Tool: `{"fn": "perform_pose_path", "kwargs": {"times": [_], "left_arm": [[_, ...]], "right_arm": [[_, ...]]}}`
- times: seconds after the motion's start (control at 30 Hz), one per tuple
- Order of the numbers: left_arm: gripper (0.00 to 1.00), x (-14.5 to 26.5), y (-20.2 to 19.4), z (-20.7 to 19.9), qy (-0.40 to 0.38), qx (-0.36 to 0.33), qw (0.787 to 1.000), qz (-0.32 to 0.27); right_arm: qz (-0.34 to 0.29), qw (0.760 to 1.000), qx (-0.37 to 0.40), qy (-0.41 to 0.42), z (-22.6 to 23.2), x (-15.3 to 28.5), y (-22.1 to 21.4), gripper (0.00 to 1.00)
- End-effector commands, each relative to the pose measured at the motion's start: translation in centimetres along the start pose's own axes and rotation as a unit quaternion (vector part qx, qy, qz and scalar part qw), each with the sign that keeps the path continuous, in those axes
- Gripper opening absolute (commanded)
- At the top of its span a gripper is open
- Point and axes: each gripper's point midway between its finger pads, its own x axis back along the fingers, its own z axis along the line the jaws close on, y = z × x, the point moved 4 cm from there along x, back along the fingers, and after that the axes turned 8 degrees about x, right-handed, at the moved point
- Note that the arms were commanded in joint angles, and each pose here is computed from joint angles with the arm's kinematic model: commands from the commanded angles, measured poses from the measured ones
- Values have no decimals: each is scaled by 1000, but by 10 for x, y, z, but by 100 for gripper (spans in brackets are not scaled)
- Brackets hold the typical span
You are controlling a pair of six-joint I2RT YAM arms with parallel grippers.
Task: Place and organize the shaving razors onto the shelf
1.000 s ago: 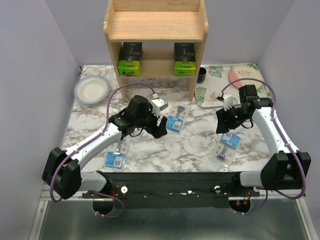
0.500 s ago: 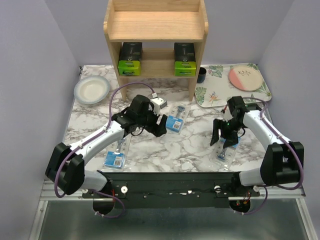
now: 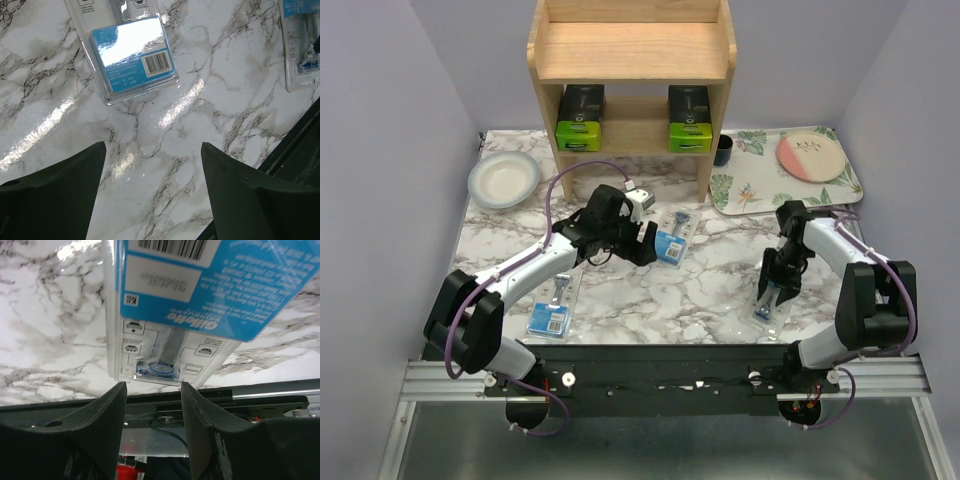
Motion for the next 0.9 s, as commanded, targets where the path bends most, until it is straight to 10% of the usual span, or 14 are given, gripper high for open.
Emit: {"fn": "perform_pose_path", "kwargs": {"times": [0.0, 0.23, 0.37, 0.57, 0.73, 0.87], "left_arm": [[85, -2, 14, -1, -2, 2, 1000, -20], [86, -2, 14, 0, 1, -4, 1000, -19], [86, -1, 16, 0, -1, -5, 1000, -28], [86, 11, 24, -2, 2, -27, 998, -50], [86, 29, 36, -2, 5, -44, 996, -81], [86, 41, 44, 1, 10, -54, 993, -104]], "right_arm": [[-42, 998, -29, -45, -10, -7, 28, 56], [-69, 996, -16, -59, -13, -28, 55, 48], [-75, 994, 7, -74, -18, -28, 57, 16], [-156, 985, 80, 8, 6, 47, 55, 1], [-316, 925, 184, 98, 50, 166, 62, 1], [-439, 834, 284, 174, 96, 256, 44, 1]]}}
